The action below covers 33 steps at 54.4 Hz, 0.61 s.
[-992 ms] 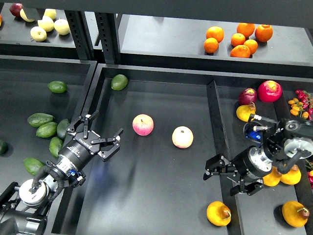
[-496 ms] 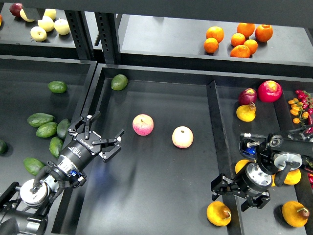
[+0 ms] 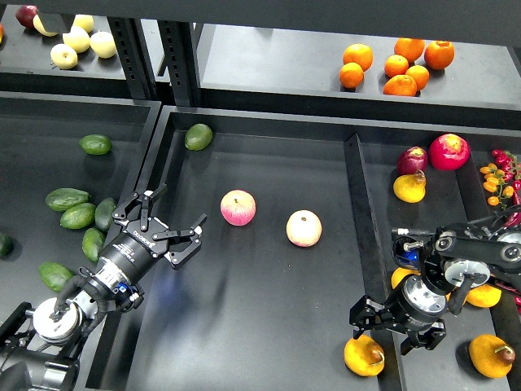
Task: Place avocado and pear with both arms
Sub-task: 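Close the right gripper around the yellow pear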
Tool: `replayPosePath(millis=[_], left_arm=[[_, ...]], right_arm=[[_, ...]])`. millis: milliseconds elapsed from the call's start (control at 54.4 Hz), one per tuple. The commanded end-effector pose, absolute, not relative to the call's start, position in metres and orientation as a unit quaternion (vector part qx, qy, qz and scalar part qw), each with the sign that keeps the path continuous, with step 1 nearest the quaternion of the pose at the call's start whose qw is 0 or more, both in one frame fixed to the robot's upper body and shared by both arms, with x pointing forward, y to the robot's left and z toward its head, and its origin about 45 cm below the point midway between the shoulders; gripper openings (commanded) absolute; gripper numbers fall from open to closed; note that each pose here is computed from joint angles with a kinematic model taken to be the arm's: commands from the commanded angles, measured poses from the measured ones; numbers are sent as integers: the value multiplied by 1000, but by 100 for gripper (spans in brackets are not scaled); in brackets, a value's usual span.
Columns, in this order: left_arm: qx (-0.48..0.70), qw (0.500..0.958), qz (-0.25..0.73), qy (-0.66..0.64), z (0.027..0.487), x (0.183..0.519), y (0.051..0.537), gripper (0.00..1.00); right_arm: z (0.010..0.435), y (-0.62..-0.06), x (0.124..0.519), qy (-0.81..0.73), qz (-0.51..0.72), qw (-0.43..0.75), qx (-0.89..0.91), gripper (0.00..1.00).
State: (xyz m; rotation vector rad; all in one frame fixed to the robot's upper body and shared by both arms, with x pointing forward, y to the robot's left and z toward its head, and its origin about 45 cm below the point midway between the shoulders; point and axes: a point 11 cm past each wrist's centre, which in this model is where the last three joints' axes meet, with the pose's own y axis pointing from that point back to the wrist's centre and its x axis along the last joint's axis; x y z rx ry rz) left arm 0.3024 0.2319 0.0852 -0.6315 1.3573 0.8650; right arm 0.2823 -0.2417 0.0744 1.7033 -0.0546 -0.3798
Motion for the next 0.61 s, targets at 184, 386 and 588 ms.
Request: replayPosePath(millis=[184,386,588], left_arm=[[-279,651,379,596,87,302,231,99],[-278,650,378,598,85,297,230,99],[-279,652,376,597,87,298,230,99]], right_arm=[[59,-243,273,-24,-184,644,742,87],[54,-239,274,-27,-186,643,742,83],[54,-240,274,-31,-191,641,742,67]])
